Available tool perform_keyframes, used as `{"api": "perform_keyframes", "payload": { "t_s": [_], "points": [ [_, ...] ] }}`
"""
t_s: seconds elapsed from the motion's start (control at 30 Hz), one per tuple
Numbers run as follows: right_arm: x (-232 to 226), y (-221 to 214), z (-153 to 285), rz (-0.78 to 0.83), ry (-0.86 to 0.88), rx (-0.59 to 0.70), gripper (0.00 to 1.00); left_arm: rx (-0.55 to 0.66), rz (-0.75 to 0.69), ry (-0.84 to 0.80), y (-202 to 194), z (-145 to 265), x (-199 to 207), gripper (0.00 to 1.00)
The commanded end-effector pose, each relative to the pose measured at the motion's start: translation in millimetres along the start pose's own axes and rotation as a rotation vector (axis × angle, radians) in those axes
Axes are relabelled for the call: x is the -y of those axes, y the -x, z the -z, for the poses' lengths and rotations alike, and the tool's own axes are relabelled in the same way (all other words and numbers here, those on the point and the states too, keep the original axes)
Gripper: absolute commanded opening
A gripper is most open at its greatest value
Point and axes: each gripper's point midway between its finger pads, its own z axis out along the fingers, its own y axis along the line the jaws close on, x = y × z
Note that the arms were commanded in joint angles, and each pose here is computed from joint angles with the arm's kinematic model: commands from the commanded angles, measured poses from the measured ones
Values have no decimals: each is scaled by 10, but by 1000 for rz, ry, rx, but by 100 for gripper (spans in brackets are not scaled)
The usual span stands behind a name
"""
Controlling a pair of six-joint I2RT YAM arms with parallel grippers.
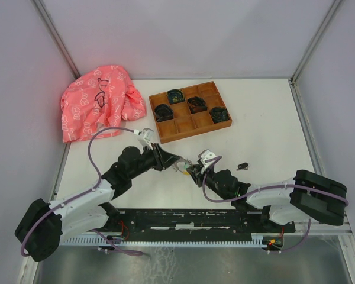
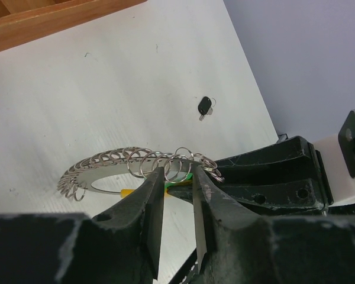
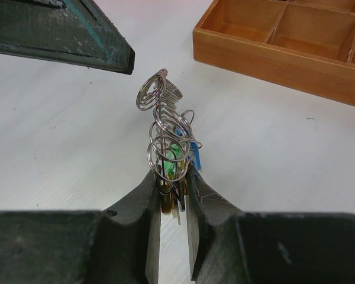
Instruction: Put the keys on the keyring
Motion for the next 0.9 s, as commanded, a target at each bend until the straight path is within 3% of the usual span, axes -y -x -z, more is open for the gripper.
{"api": "perform_keyframes", "payload": {
  "t_s": [0.0, 0.87],
  "points": [
    [-72, 246, -45, -39, 22, 91, 1, 52, -32, -96, 221, -47, 297, 30],
    [-72, 269, -32, -39, 25, 99, 0, 2, -20, -32, 64, -133, 98, 31]
  ]
}}
